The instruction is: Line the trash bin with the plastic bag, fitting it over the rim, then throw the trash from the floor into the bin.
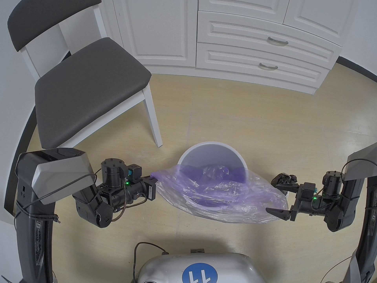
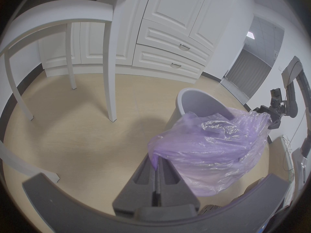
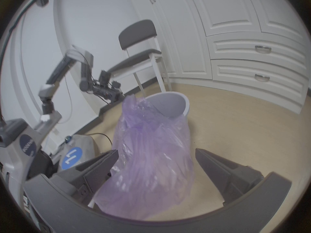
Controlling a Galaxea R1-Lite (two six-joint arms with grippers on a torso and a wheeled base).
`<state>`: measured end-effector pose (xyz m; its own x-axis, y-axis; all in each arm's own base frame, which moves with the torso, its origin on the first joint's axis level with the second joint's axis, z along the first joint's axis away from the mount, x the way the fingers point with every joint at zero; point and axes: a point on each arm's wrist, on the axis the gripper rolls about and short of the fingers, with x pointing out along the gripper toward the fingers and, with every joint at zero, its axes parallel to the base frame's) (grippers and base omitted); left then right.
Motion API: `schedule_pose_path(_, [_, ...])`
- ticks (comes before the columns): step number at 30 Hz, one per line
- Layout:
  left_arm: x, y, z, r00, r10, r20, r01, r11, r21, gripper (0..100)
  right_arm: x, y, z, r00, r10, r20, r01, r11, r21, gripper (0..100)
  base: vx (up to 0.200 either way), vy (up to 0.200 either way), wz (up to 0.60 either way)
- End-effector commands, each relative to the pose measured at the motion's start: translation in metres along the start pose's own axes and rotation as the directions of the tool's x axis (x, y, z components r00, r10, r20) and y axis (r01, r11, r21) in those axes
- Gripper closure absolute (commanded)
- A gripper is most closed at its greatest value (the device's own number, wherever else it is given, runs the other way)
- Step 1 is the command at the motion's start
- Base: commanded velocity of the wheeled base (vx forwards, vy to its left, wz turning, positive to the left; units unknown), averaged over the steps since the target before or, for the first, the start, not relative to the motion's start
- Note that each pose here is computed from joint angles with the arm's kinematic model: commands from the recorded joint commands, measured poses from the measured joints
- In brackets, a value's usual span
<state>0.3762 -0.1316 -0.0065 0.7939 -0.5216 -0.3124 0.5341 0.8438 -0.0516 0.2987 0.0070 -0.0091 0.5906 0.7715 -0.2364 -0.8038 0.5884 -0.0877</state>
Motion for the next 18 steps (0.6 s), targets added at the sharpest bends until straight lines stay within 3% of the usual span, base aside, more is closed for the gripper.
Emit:
schedule_pose_path(1, [0.003,0.006,-0.007,1.000,0.011,-0.018,-0.012,1.000,-0.004,100,-0.024,-0.020,-0.011,0.999,-0.013,0.039,0.010,0.998,0.060,0,0.000,0.000,0.00])
schedule_pose_path(18, [0.005,0.014,-0.004,1.000,0.030,0.001,-0.030,1.000,-0.005,100,-0.041,-0.034,-0.009,0.997,-0.019,0.081,0.016,0.999,0.041,0,0.000,0.000,0.00])
